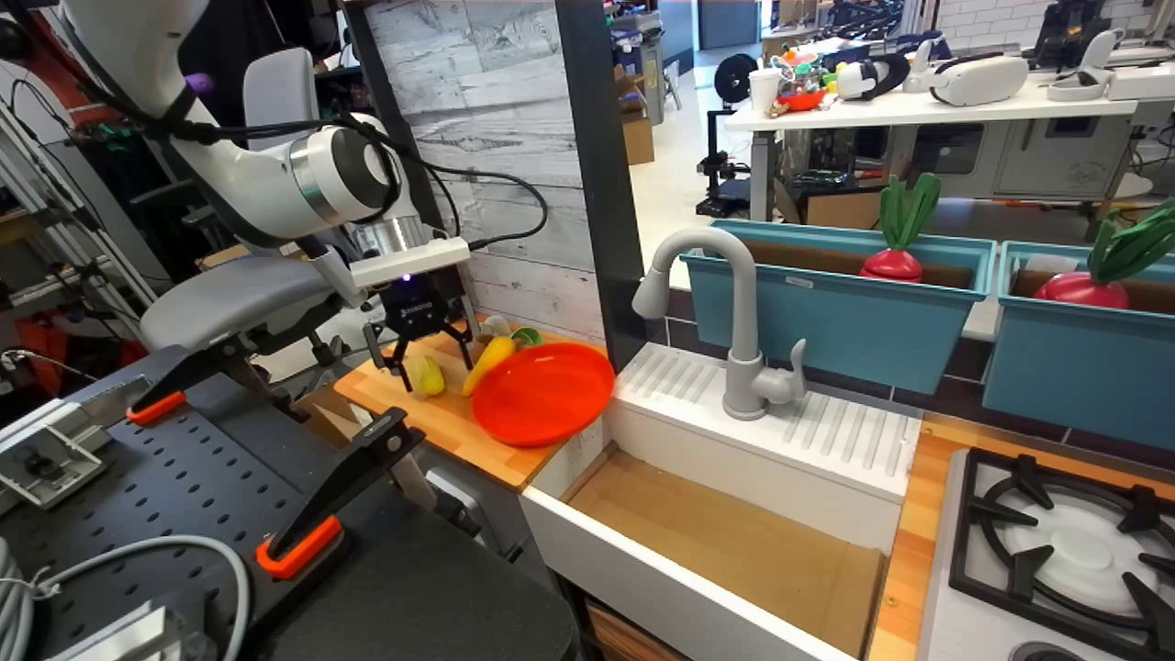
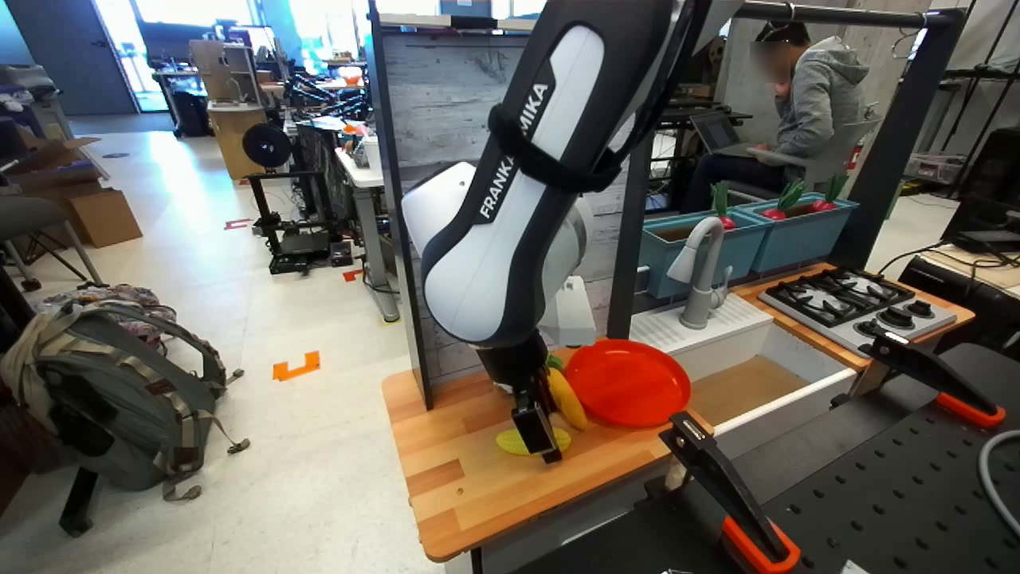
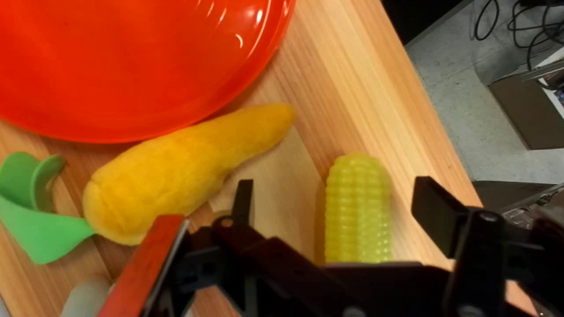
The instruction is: Pick the maize cob and put it on the counter, then pick the white object and put it on the plate
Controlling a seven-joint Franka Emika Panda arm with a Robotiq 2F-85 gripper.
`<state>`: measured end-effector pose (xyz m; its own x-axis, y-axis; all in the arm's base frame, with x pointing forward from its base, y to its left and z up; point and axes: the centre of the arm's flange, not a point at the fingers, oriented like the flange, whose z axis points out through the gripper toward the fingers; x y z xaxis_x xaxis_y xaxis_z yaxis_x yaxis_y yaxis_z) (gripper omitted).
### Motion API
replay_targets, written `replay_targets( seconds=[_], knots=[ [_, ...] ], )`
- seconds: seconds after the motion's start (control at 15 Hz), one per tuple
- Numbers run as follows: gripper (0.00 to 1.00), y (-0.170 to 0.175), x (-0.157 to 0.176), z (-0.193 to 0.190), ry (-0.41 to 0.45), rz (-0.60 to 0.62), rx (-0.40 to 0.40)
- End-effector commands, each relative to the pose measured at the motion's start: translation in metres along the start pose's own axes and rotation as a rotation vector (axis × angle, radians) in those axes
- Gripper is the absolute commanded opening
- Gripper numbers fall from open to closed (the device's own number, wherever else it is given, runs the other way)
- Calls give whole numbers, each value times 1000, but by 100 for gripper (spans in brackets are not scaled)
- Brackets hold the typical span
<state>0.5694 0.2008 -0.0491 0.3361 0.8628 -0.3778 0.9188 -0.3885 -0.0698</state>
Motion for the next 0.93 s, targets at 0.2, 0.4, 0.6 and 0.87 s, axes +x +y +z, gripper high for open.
replay_targets(
  seconds=[0.2,0.4,0.6,0.87],
  knots=[
    [100,9,-3,-28,12,1,-25],
    [100,4,-18,-48,51,37,-52],
    [100,4,-34,-66,84,90,-45],
    [100,18,-62,-83,207,218,-44]
  ],
)
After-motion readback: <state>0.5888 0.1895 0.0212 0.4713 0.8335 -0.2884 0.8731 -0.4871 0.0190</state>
